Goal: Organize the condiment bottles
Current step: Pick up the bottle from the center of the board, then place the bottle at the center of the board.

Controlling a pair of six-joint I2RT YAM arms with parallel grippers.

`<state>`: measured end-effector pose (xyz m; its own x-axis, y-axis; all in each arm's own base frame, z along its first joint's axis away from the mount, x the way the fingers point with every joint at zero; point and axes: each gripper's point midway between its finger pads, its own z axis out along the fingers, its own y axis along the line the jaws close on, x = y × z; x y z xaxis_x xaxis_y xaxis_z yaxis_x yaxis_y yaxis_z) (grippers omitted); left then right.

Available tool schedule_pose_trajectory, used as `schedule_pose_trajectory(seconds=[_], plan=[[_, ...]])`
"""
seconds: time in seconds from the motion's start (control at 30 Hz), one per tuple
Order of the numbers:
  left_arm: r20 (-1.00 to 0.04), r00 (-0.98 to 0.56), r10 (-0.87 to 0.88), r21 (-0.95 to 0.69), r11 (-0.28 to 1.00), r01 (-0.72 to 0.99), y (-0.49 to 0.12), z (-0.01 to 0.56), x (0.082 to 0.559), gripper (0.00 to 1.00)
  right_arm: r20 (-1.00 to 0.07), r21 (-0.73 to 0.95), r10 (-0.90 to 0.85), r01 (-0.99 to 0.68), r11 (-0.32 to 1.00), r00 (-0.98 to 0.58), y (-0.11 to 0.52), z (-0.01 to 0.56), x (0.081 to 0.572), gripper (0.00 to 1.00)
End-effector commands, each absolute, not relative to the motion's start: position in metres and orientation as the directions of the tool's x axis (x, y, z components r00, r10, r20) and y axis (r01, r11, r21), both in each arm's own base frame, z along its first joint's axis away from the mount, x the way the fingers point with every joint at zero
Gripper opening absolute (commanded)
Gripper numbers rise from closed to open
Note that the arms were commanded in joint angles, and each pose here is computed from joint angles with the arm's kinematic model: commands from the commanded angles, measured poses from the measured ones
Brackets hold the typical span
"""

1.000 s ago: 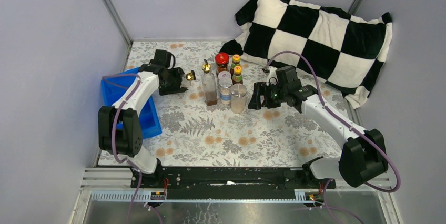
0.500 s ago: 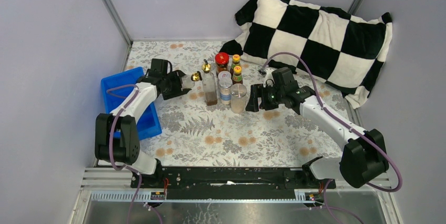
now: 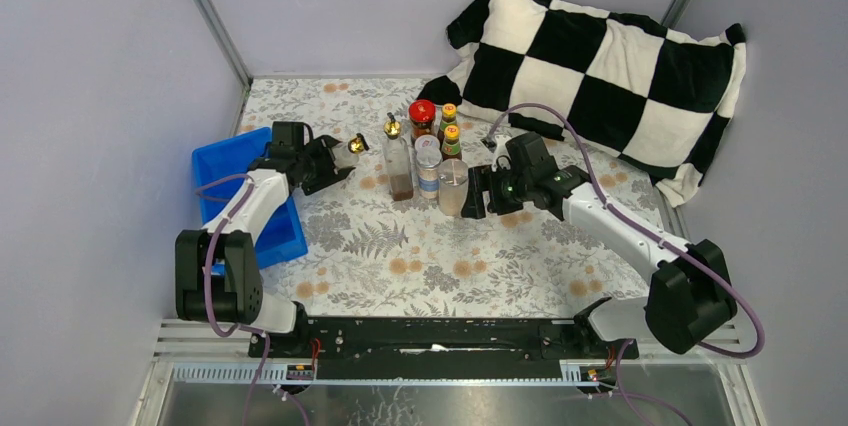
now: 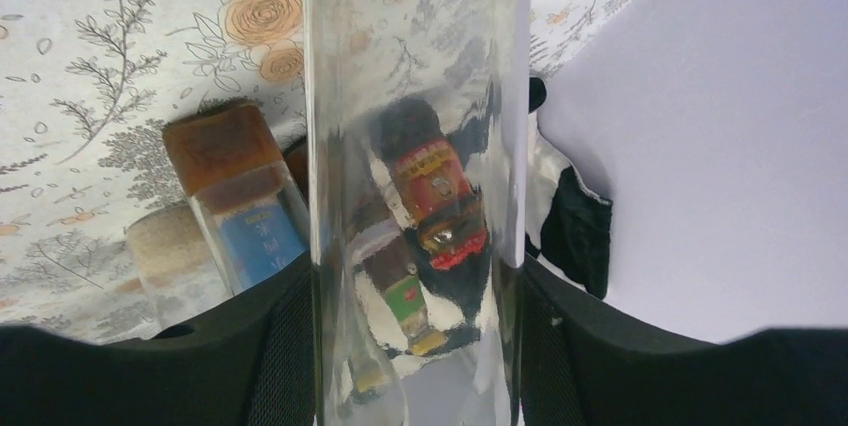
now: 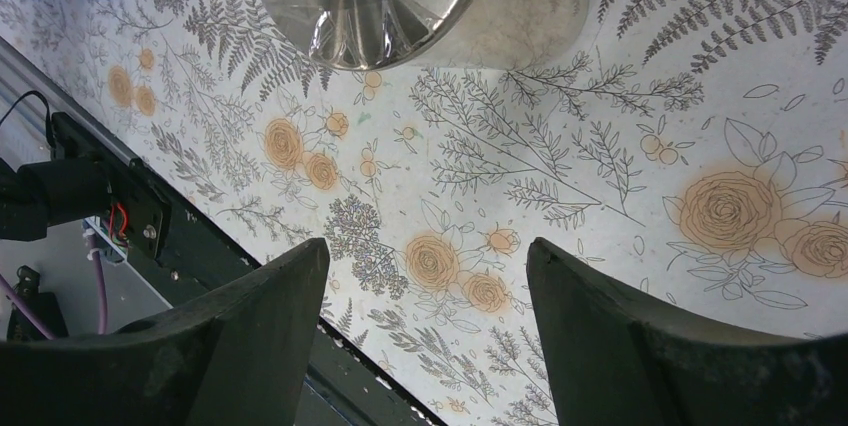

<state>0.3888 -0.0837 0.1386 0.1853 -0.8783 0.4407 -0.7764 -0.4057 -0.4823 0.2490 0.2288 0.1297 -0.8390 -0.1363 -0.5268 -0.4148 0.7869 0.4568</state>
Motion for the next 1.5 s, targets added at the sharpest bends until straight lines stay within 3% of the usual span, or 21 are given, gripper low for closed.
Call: schedule_pose_trajectory(seconds=[0.0, 0.73, 0.83, 0.97, 1.27, 1.47], plan=[[0.548, 0.152, -0.822, -0.514, -0.475, -0.715, -0.090, 0.165, 0.402, 0.00, -0.534, 0.442, -0.142, -0.418, 0.793, -0.834, 0.236, 0.134, 0.252, 0.80], [0.668, 0.212, -0.713, -0.449, -0.613, -0.650, -0.090, 0.179, 0.403, 0.00, -0.535, 0.404, -0.197, -0.454, 0.794, -0.821, 0.255, 0.138, 0.248, 0.80], [0.672, 0.205, -0.712, -0.456, -0.615, -0.644, -0.090, 0.175, 0.406, 0.07, -0.531, 0.398, -0.207, -0.458, 0.795, -0.822, 0.257, 0.136, 0.247, 0.80], [0.680, 0.196, -0.706, -0.452, -0.615, -0.646, -0.091, 0.170, 0.409, 0.09, -0.522, 0.394, -0.217, -0.459, 0.797, -0.825, 0.257, 0.131, 0.246, 0.80], [0.715, 0.142, -0.685, -0.451, -0.607, -0.654, -0.100, 0.180, 0.408, 0.00, -0.535, 0.390, -0.248, -0.496, 0.776, -0.808, 0.265, 0.129, 0.239, 0.80], [0.708, 0.138, -0.693, -0.452, -0.594, -0.665, -0.101, 0.190, 0.396, 0.00, -0.543, 0.392, -0.261, -0.515, 0.762, -0.798, 0.269, 0.131, 0.235, 0.79]])
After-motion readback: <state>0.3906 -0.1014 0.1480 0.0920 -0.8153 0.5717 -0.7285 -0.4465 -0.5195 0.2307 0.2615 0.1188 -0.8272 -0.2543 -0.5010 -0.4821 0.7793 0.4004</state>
